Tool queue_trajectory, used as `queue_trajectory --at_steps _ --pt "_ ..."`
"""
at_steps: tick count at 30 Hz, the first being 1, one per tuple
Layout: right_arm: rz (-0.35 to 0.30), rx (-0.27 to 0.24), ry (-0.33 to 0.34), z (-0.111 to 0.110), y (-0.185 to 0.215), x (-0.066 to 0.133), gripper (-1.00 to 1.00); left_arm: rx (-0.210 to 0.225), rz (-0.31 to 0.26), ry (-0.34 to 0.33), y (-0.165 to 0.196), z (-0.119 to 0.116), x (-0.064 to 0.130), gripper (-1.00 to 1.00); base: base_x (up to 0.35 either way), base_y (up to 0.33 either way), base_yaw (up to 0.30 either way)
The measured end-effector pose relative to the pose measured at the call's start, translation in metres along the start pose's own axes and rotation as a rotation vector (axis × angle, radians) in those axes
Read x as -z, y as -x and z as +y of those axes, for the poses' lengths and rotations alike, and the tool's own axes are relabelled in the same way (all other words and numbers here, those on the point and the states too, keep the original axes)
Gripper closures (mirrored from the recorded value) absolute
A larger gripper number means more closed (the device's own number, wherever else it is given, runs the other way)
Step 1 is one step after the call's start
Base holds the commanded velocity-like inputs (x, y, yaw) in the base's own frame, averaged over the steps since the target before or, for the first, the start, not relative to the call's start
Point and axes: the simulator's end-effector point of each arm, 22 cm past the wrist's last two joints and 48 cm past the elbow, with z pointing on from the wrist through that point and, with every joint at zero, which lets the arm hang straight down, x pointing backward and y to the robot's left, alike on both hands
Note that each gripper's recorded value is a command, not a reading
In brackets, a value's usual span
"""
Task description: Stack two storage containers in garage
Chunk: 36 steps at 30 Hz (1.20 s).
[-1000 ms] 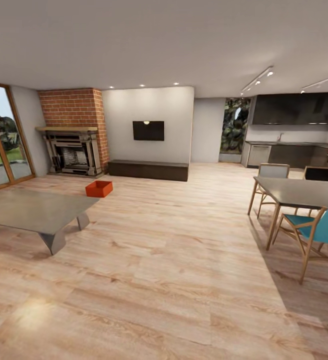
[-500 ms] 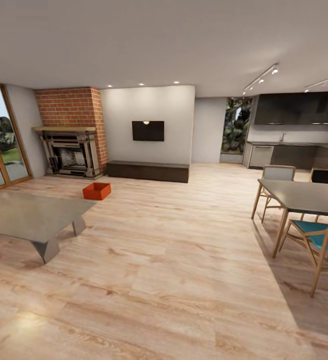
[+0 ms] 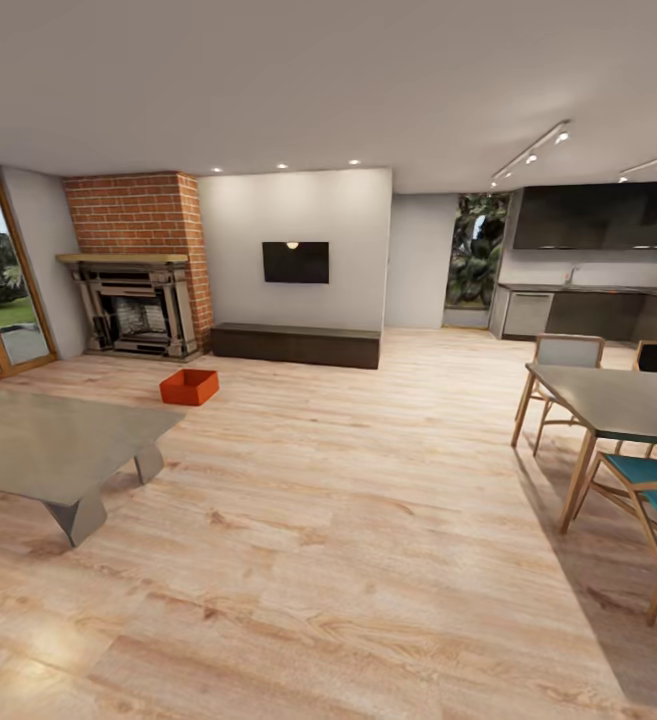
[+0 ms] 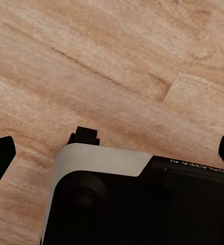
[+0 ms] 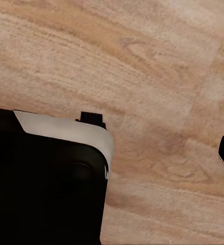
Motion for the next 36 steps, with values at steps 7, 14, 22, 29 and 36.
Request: queue_trajectory --at_steps 7,14,22,29,36 --pt "0.002 -0.001 0.001 0.0003 -0.0007 0.0000 -1.00 0.000 0.000 0.000 0.0001 0.0003 0.0000 -1.00 0.324 0.000 0.000" --pt "0.004 0.000 0.001 0.0003 -0.0012 0.0001 -1.00 -0.002 0.000 0.000 0.0000 0.0003 0.0000 -1.00 0.324 0.000 0.000" --pt "0.004 -0.001 0.001 0.0008 -0.0011 0.0001 -1.00 -0.002 0.000 0.000 0.0001 0.0003 0.0000 -1.00 0.324 0.000 0.000" --pt "0.004 0.000 0.001 0.0005 -0.0012 0.0001 -1.00 -0.002 0.000 0.000 0.0003 0.0003 0.0000 -1.00 0.324 0.000 0.000" --pt "0.003 0.001 0.001 0.0005 -0.0010 0.0001 -1.00 -0.002 0.000 0.000 0.0002 0.0002 0.0000 -1.00 0.324 0.000 0.000"
